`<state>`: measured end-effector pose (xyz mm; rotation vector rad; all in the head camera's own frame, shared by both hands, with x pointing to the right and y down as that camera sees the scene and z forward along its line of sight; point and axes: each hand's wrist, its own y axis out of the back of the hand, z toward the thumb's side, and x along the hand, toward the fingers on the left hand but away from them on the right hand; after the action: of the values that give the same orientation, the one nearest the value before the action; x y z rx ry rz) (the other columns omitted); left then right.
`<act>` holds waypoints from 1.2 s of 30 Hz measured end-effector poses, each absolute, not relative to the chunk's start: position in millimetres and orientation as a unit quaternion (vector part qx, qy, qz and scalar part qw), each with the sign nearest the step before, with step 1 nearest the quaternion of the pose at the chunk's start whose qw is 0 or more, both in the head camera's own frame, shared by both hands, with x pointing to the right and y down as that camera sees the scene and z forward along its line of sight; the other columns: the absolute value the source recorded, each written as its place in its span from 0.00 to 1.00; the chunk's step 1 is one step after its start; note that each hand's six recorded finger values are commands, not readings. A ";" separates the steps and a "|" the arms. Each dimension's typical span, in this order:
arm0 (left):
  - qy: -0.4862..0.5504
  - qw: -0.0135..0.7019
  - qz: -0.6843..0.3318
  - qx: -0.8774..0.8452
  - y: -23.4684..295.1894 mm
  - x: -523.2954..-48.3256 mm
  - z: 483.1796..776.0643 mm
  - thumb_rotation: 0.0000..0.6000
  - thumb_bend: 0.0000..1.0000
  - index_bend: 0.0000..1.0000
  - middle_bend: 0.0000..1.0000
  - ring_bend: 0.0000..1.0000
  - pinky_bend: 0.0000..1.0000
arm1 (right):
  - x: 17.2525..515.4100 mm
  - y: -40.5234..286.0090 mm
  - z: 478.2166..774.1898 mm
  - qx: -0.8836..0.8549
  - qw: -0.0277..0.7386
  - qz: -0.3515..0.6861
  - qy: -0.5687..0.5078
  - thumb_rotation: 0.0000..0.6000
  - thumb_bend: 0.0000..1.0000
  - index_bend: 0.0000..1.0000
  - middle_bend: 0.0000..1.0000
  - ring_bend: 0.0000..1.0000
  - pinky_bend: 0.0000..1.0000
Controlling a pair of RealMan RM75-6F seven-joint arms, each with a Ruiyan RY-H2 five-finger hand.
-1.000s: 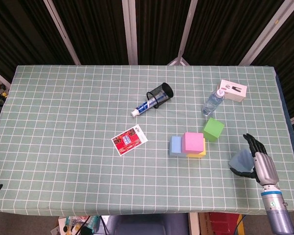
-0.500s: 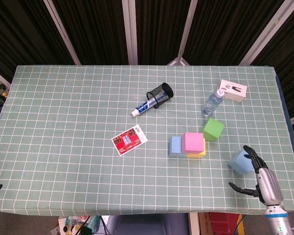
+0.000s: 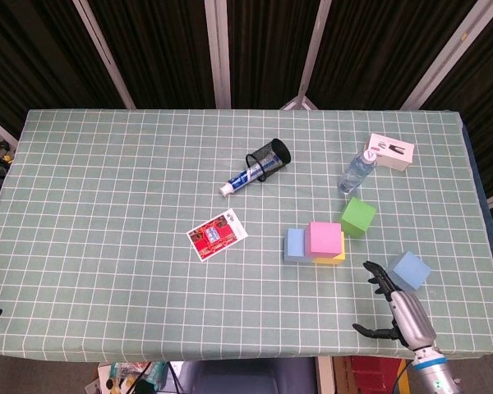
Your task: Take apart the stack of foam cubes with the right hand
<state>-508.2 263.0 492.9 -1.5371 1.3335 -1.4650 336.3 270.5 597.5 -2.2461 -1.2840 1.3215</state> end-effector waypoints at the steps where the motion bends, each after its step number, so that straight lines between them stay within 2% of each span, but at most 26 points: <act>1: 0.505 0.312 -0.555 -0.582 262.9 -508.2 493.0 1.00 0.18 0.17 0.00 0.00 0.00 | 334.5 269.4 601.3 -0.771 0.111 0.451 -0.435 1.00 0.10 0.13 0.14 0.26 0.34; 12: 0.504 0.310 -0.558 -0.582 262.3 -508.7 493.7 1.00 0.18 0.17 0.00 0.00 0.00 | 336.9 249.8 657.2 -0.771 0.054 0.482 -0.413 1.00 0.10 0.16 0.16 0.27 0.34; 21: 0.498 0.307 -0.558 -0.589 262.2 -507.0 495.5 1.00 0.18 0.17 0.00 0.00 0.00 | 334.6 219.6 688.6 -0.747 0.066 0.507 -0.426 1.00 0.10 0.16 0.16 0.27 0.34; 32: 0.495 0.308 -0.560 -0.590 261.8 -505.7 496.9 1.00 0.18 0.17 0.00 0.00 0.00 | 324.8 188.2 693.2 -0.732 0.090 0.510 -0.442 1.00 0.10 0.17 0.17 0.27 0.34; 36: 0.494 0.308 -0.559 -0.591 261.8 -505.3 497.1 1.00 0.18 0.17 0.00 0.00 0.00 | 318.8 181.8 695.8 -0.731 0.091 0.513 -0.440 1.00 0.10 0.20 0.19 0.27 0.32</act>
<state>-505.3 261.8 497.1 -1.5621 1.3057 -1.4784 318.8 181.8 695.8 -2.1727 -1.3077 1.5252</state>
